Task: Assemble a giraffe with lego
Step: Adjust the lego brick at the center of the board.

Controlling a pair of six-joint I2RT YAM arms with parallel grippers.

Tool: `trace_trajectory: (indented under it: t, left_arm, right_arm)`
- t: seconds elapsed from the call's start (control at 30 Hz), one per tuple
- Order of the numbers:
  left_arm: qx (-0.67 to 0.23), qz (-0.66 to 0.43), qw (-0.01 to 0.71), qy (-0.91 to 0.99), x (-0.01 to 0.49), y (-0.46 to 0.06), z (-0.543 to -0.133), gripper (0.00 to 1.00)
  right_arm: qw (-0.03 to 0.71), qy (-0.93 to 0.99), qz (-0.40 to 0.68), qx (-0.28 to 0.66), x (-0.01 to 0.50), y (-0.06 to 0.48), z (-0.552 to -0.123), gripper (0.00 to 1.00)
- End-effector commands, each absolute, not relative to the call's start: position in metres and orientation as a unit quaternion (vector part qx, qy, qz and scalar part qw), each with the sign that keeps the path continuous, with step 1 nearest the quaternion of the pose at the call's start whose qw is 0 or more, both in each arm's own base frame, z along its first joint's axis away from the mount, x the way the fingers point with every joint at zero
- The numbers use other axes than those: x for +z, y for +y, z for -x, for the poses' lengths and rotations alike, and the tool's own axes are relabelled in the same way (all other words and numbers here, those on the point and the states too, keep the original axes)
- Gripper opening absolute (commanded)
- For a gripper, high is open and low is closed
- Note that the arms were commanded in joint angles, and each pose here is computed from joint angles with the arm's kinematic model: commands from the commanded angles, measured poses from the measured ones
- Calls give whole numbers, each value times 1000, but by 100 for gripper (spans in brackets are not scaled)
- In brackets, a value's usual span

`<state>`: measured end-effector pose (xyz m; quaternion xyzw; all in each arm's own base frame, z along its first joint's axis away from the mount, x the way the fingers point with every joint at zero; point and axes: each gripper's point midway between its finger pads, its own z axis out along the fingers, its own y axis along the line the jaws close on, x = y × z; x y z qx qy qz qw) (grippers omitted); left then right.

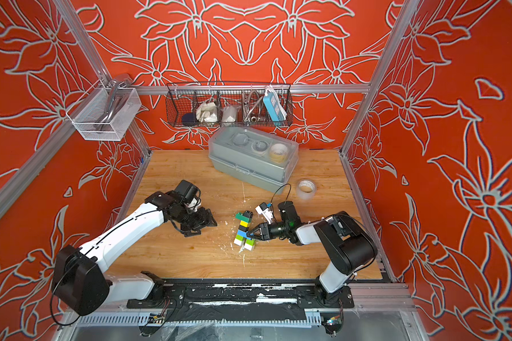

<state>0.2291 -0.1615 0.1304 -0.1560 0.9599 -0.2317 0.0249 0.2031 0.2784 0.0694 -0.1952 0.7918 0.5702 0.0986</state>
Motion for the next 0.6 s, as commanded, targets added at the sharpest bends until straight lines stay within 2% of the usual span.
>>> trace_trajectory:
  t: [0.0, 0.57]
  left_arm:
    - [-226, 157, 30, 961, 131, -158, -226, 76]
    - [-230, 157, 34, 960, 134, -155, -222, 76]
  right_arm:
    - [101, 777, 202, 587, 79, 282, -208, 37]
    - [75, 788, 183, 583, 64, 281, -209, 38]
